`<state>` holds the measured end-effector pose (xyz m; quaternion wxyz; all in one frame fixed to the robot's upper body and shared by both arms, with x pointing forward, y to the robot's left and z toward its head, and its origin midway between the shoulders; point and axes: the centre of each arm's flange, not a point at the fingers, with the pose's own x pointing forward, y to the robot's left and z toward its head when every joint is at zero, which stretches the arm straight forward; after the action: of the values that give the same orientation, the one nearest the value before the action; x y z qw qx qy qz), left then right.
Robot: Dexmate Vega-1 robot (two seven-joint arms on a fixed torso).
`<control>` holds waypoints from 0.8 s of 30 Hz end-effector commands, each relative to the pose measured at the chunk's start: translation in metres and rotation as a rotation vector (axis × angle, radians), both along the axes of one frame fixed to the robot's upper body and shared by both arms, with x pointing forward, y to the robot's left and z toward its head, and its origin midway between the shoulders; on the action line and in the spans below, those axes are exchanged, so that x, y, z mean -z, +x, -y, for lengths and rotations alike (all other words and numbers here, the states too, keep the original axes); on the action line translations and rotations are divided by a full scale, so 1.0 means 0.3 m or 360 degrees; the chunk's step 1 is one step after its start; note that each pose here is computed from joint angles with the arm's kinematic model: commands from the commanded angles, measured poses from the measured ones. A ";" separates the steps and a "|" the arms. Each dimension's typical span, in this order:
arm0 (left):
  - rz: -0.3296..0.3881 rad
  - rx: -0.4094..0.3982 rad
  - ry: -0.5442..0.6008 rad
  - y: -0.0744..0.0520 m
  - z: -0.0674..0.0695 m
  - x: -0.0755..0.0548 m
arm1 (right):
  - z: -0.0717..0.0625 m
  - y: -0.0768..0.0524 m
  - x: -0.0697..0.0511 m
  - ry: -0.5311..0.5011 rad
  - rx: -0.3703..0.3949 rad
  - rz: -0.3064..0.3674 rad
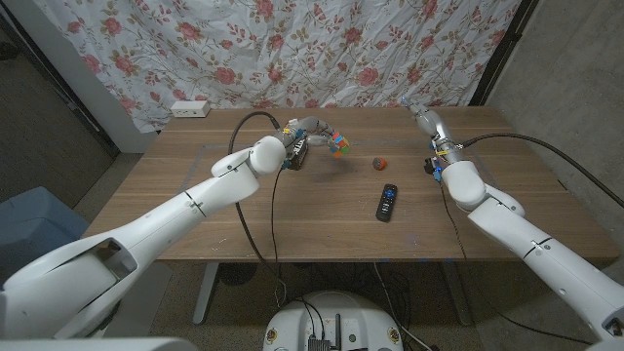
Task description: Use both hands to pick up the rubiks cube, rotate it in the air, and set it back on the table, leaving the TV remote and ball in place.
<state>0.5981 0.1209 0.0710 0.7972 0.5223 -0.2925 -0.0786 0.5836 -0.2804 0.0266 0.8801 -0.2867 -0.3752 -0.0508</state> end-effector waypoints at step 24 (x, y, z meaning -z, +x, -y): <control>0.0041 -0.0173 0.0552 0.020 0.001 0.069 | 0.080 0.094 0.114 0.0424 -0.0255 -0.0195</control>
<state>0.6005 0.1186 0.0588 0.7150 0.6384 -0.2742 -0.0782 0.6031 -0.2985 0.0022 0.9198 -0.1843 -0.3452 -0.0275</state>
